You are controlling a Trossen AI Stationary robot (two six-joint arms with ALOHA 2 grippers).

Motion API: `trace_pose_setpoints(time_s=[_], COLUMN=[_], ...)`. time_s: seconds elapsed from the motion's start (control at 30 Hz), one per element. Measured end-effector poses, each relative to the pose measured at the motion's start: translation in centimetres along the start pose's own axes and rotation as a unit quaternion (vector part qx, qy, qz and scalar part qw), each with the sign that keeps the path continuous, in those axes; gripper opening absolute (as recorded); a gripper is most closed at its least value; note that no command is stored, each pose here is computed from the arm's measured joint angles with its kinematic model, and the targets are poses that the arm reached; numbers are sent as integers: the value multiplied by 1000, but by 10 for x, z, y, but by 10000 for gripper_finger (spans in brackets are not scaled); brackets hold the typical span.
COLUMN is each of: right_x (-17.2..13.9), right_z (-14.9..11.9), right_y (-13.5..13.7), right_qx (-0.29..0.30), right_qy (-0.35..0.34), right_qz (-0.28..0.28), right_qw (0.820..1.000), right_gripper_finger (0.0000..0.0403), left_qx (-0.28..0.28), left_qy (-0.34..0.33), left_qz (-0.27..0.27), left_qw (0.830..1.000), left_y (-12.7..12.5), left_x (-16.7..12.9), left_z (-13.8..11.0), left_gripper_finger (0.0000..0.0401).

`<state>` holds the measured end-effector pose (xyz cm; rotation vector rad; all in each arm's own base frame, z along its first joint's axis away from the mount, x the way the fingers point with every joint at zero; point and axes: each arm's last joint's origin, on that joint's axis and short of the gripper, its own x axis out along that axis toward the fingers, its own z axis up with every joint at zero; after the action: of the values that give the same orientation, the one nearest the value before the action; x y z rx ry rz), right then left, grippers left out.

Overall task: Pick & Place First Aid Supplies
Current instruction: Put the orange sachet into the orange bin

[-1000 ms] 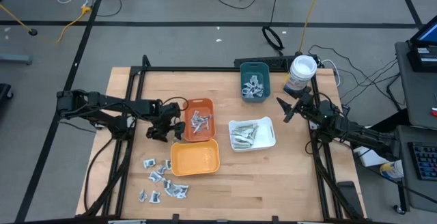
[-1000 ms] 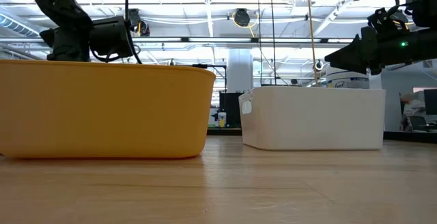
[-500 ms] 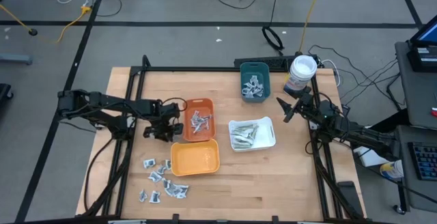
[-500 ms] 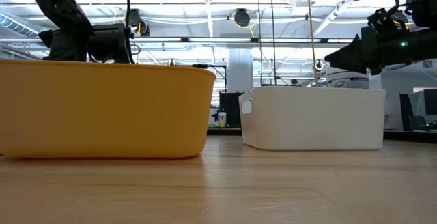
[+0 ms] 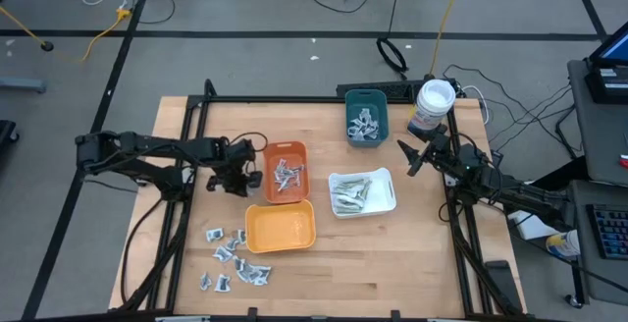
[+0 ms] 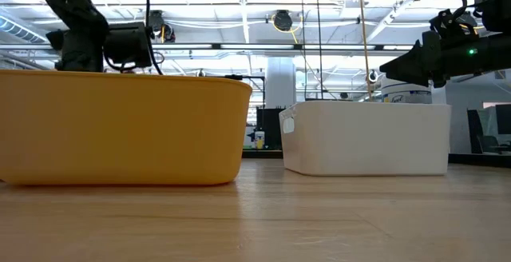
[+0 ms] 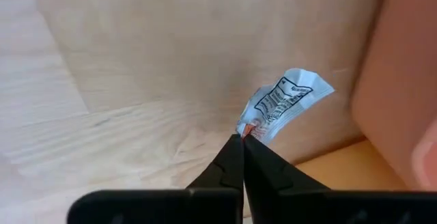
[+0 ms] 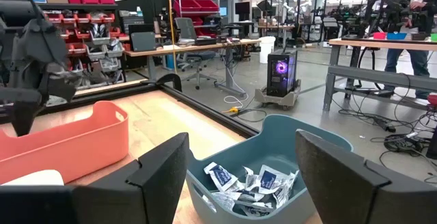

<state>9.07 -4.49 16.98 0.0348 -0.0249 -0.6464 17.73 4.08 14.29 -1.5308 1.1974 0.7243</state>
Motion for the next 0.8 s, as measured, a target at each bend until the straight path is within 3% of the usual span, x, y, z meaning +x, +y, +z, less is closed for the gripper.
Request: trace_pose_setpoints(time_s=[0.43, 0.6, 0.8], right_x=[0, 0, 0], right_z=[0, 0, 0], right_y=[0, 0, 0], right_qx=[0, 0, 0], right_qy=[0, 0, 0], right_qz=[0, 0, 0], right_qw=[1000, 1000, 1000], right_gripper_finger=[263, 263, 263], left_qx=[7, 27, 35], left_qy=[-22, -25, -37], left_qz=[8, 37, 28], left_qw=[1000, 999, 998], left_y=[-2, -32, -84], left_x=[-48, -54, -68], left_z=[-11, -2, 12], left_gripper_finger=[1, 1, 0])
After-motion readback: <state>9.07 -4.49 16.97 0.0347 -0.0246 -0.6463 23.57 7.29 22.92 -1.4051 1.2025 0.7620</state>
